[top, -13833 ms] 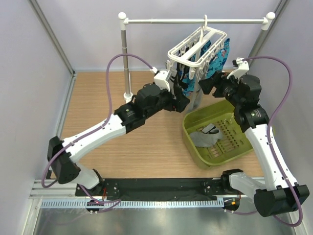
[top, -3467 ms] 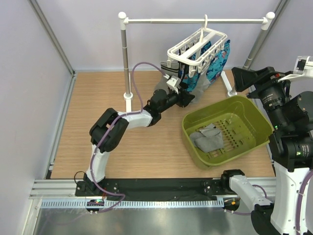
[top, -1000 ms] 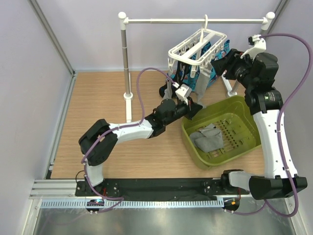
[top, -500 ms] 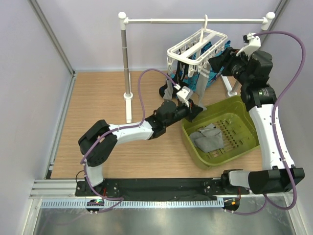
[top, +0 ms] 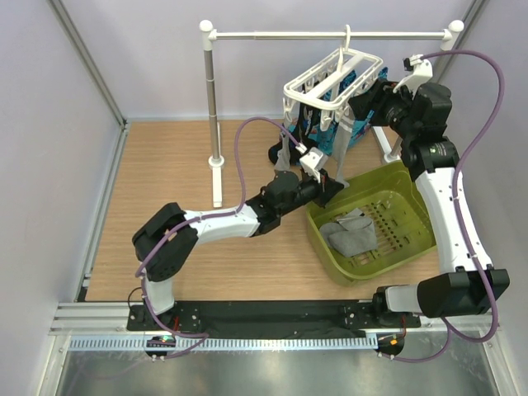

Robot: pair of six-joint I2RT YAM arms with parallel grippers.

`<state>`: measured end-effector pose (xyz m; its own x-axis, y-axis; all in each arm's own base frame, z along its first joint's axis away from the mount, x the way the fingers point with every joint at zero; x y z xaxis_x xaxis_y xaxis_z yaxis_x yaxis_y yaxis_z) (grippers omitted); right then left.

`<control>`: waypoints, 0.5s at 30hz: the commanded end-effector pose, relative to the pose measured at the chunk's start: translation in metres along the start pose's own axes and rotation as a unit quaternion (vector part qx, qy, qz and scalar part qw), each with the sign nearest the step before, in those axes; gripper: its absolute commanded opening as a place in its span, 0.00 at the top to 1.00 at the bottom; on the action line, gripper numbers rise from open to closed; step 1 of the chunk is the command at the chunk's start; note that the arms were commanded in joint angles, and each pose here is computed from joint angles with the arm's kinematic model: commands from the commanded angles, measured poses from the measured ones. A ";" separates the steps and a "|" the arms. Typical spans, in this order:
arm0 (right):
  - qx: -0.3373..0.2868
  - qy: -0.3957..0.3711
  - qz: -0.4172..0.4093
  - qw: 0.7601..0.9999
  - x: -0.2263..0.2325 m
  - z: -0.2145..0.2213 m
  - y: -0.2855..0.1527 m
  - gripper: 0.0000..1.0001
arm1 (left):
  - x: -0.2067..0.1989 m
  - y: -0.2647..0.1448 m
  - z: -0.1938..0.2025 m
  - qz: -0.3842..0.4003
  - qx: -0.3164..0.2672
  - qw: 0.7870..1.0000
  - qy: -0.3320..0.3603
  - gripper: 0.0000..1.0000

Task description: Remove the socks clipped to the hanger

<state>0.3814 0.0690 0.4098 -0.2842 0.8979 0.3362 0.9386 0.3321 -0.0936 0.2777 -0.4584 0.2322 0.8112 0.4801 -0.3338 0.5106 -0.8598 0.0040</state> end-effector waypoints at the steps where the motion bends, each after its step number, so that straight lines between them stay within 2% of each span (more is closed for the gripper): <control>1: -0.036 -0.016 -0.005 0.999 0.003 -0.019 0.001 0.37 | -0.017 -0.003 -0.035 0.015 -0.043 0.999 0.018 1.00; 15: -0.040 -0.015 -0.014 0.999 0.013 -0.016 0.006 0.38 | -0.024 0.003 -0.035 0.011 -0.035 0.999 0.029 1.00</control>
<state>0.3863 0.0748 0.4089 -0.2938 0.8957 0.3337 0.9368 0.3392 -0.0858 0.2698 -0.4646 0.2327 0.8208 0.4811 -0.3081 0.5020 -0.8648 -0.0132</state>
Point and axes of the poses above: each gripper's point midway between its finger pads, its own y axis out along the fingers, its own x axis along the line the jaws close on, z = x × y, the point moved 4 cm from there along -y, back along the fingers, and after that the axes turned 1 degree about y, right-handed, at the moved point
